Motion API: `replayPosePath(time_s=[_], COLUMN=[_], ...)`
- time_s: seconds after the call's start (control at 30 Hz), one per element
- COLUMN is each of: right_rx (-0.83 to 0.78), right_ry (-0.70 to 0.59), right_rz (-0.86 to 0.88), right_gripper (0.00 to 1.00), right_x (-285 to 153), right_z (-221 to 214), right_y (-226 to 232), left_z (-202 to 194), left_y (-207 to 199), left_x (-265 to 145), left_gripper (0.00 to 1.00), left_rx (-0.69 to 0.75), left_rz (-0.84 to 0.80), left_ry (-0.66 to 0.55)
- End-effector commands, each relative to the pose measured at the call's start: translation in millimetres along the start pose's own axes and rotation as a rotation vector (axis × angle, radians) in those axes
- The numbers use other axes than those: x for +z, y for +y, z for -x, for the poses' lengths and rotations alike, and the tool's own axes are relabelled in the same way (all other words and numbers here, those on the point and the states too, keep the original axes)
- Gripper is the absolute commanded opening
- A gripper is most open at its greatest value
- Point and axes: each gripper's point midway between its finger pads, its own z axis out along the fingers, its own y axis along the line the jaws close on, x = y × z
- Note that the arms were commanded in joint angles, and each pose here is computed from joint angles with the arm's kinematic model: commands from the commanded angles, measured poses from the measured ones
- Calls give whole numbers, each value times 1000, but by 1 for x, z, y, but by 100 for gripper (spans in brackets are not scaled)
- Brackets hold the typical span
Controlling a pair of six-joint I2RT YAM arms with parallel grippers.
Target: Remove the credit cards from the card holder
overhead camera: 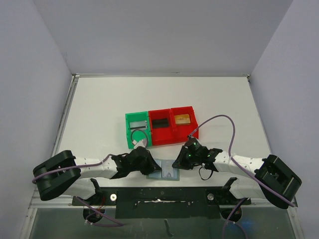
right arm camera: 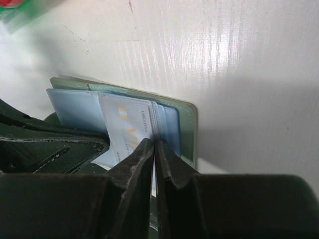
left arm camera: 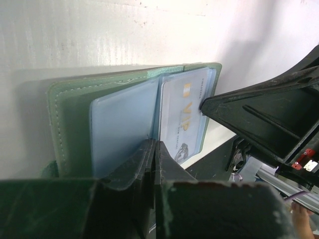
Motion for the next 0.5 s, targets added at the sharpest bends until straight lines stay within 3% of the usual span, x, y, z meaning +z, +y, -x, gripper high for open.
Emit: replayPosePath(time_s=[0.0, 0.1, 0.2, 0.33, 0.47], right_rx=[-28, -35, -40, -40, -40], right_ry=[-13, -10, -9, -2, 1], right_rz=[-57, -56, -60, -67, -66], right_gripper=[9, 9, 9, 9, 9], right_x=[-1, -1, 0, 1, 0], right_z=[-1, 0, 1, 0, -2], right_y=[-13, -10, -10, -11, -12], left_z=[5, 2, -2, -8, -12], left_y=[-12, -12, -16, -18, -16], left_x=[-2, 1, 6, 11, 12], left_gripper=[0, 18, 21, 20, 6], left_rx=[-6, -5, -13, -51, -85], left_rz=[-48, -46, -69, -112, -137], left_ry=[-28, -10, 11, 42, 53])
